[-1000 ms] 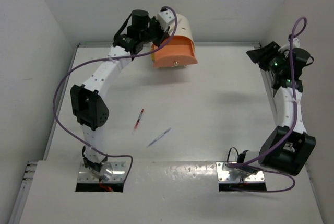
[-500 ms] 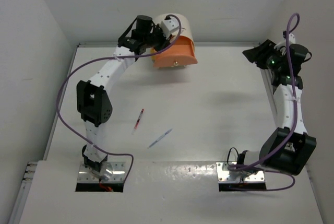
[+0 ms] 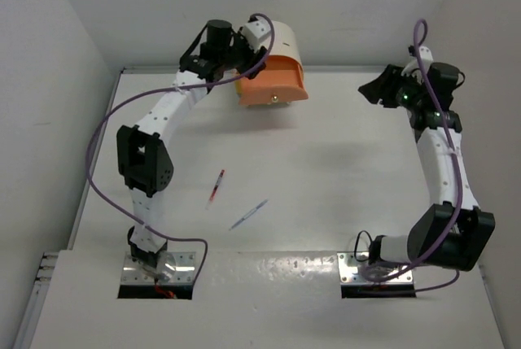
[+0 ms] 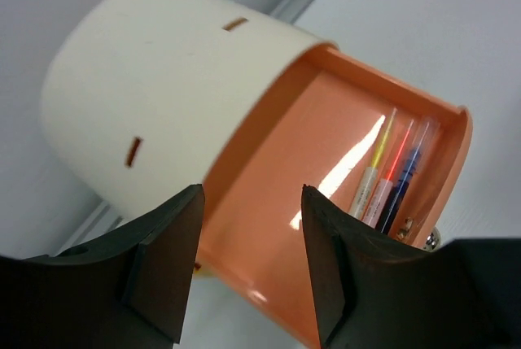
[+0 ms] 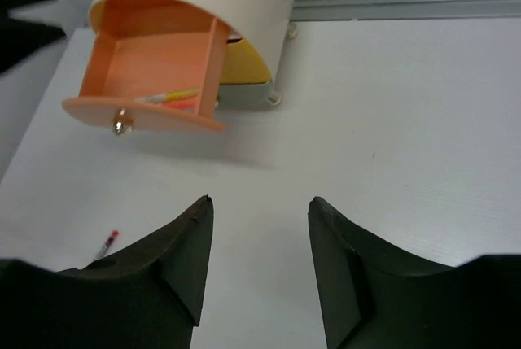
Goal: Sort the stationery into containers
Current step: Place the stationery into the container, then grab a piece of stationery with the right arm, then place the stationery into the container, then grab a piece of stationery with the left arm
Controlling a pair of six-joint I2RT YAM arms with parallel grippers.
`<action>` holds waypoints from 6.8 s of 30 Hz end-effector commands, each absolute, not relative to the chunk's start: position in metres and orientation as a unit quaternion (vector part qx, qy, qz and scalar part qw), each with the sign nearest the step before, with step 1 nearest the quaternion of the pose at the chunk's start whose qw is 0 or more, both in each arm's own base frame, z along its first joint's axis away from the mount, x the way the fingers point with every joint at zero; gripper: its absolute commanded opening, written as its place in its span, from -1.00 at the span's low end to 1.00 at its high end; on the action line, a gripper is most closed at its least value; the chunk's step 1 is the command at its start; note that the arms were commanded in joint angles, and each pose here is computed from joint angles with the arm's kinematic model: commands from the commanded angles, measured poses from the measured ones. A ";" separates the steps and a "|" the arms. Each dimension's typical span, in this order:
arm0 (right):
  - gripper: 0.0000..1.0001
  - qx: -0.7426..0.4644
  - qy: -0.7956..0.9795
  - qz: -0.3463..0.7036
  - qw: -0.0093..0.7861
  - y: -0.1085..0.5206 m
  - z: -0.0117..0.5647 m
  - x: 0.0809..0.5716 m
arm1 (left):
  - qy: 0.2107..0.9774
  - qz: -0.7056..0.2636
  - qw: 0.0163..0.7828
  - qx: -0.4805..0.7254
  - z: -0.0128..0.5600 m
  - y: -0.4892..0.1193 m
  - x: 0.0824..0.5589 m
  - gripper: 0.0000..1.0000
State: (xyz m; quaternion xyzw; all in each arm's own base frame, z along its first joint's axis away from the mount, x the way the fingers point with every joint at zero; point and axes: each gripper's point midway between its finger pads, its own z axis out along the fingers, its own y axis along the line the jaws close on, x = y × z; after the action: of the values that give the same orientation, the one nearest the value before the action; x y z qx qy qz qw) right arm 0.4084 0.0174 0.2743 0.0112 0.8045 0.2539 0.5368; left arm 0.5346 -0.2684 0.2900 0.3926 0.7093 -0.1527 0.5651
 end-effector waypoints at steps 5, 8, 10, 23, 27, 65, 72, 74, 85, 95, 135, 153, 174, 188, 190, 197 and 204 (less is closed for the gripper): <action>-0.05 -0.310 0.763 0.188 0.535 0.117 0.284 0.381 | 0.656 -0.156 0.704 0.223 0.487 -0.160 0.468 0.19; -0.03 -0.455 0.715 0.175 0.501 0.172 0.258 0.348 | 0.702 -0.152 0.678 0.156 0.468 -0.116 0.439 0.28; -0.01 -0.563 0.658 0.167 0.471 0.210 0.238 0.318 | 0.747 -0.149 0.633 0.137 0.424 -0.100 0.422 0.30; -0.25 -0.823 0.444 0.224 0.275 0.337 0.102 0.211 | 0.832 -0.201 0.512 0.070 0.313 -0.036 0.363 0.27; -0.25 -0.847 0.419 0.229 0.232 0.341 0.064 0.188 | 0.838 -0.200 0.504 0.058 0.305 -0.026 0.355 0.27; -1.00 -0.835 0.464 0.226 0.192 0.361 0.061 0.184 | 0.844 -0.266 0.465 0.015 0.266 0.000 0.344 0.24; -1.00 -0.714 0.537 0.224 0.390 0.377 0.226 0.294 | 0.838 -0.291 0.462 0.007 0.264 -0.007 0.354 0.24; -1.00 -0.674 0.540 0.216 0.455 0.377 0.280 0.322 | 0.834 -0.292 0.468 0.011 0.267 -0.009 0.356 0.24; -1.00 -0.463 0.518 0.103 0.712 0.311 0.443 0.495 | 0.829 -0.297 0.473 0.006 0.270 -0.010 0.367 0.24; -1.00 -0.459 0.562 0.141 0.674 0.297 0.370 0.532 | 0.839 -0.289 0.461 0.016 0.264 -0.009 0.365 0.24; 0.07 -0.349 0.616 0.217 0.672 0.258 0.411 0.476 | 0.919 -0.171 0.301 0.188 0.165 -0.084 0.305 0.12; 0.08 -0.202 0.749 0.247 0.580 0.145 0.308 0.394 | 0.952 -0.081 0.182 0.233 0.048 -0.142 0.283 0.06; 0.06 -0.171 0.757 0.253 0.577 0.132 0.306 0.401 | 0.964 -0.050 0.122 0.230 -0.001 -0.147 0.271 -0.29; 0.04 -0.179 0.764 0.249 0.567 0.131 0.292 0.401 | 0.956 -0.122 0.208 0.168 0.064 -0.131 0.312 -0.86; 0.04 -0.178 0.766 0.252 0.564 0.132 0.288 0.401 | 0.942 -0.125 0.262 0.167 0.096 -0.132 0.328 -0.86; 0.04 -0.127 0.782 0.278 0.543 0.121 0.279 0.407 | 0.867 -0.186 0.441 0.137 0.238 -0.134 0.380 -0.84; 0.04 -0.130 0.784 0.283 0.537 0.122 0.272 0.408 | 0.665 -0.271 0.635 0.283 0.417 -0.182 0.403 -0.68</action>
State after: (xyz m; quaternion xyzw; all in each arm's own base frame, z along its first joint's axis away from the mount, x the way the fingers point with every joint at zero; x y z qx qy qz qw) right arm 0.4066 0.1169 0.2619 -0.1220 0.7990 0.2688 0.5239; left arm 0.4095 -0.1482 0.3410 0.1949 0.7770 -0.2229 0.5556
